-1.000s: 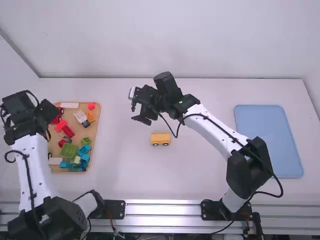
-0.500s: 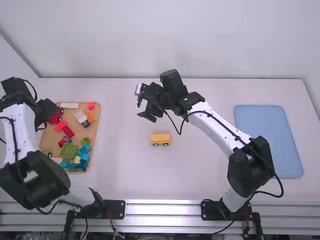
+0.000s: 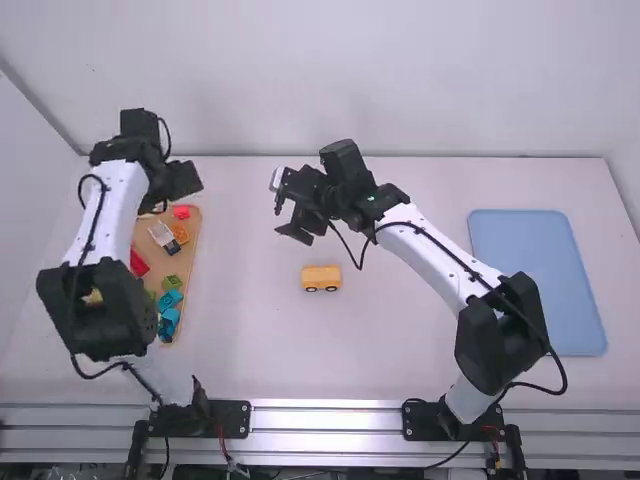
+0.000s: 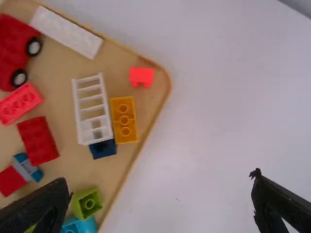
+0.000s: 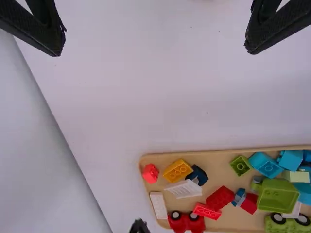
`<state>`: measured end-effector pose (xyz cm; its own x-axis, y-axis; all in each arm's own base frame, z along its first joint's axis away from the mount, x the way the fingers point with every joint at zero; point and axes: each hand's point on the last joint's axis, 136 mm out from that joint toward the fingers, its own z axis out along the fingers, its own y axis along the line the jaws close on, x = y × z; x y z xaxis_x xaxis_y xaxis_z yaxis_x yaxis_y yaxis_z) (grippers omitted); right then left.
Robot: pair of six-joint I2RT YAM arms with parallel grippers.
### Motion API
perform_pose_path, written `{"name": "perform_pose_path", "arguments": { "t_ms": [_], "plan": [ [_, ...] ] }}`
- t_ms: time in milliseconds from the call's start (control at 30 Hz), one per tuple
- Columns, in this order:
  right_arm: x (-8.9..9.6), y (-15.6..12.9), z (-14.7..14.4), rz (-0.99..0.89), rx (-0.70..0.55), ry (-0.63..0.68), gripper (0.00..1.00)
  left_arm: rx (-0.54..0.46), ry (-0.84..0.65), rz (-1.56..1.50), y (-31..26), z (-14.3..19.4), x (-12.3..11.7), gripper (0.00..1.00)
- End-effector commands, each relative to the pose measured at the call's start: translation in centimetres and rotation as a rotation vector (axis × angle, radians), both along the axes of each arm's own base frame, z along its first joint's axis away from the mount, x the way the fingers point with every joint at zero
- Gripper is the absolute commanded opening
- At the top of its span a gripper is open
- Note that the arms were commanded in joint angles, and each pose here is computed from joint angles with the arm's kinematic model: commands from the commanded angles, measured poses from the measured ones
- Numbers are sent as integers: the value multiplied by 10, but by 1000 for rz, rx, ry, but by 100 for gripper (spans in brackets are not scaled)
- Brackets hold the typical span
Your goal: Assemble lego blocks to make yellow taxi
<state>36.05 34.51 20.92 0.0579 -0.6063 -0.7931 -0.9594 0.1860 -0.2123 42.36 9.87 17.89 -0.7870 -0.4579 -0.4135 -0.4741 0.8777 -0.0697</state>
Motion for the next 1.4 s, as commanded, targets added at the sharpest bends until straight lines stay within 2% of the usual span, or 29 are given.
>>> {"name": "perform_pose_path", "arguments": {
  "t_ms": [0,167,300,533,700,800,967,1100,1367],
  "plan": [
    [-1,3,17,3,23,-23,99,-13,23,-48,-5,-8,9,95],
    [-2,2,14,3,16,-14,99,-30,96,-23,-1,-33,13,91],
    [2,-3,13,-11,11,-6,99,-69,163,71,11,-57,5,87],
    [4,-6,13,-17,11,-6,99,-89,208,124,28,-85,5,86],
    [1,-3,13,-8,11,-6,99,-55,158,68,35,-93,21,82],
    [2,-3,13,-10,12,-7,99,-50,123,71,35,-97,29,76],
    [2,-4,13,-10,11,-10,99,-65,74,37,29,-108,40,75],
    [3,-5,13,-14,11,-10,99,-91,77,57,26,-125,34,75],
    [4,-5,13,-14,11,-10,99,-126,128,162,39,-147,11,70]
  ]
}}
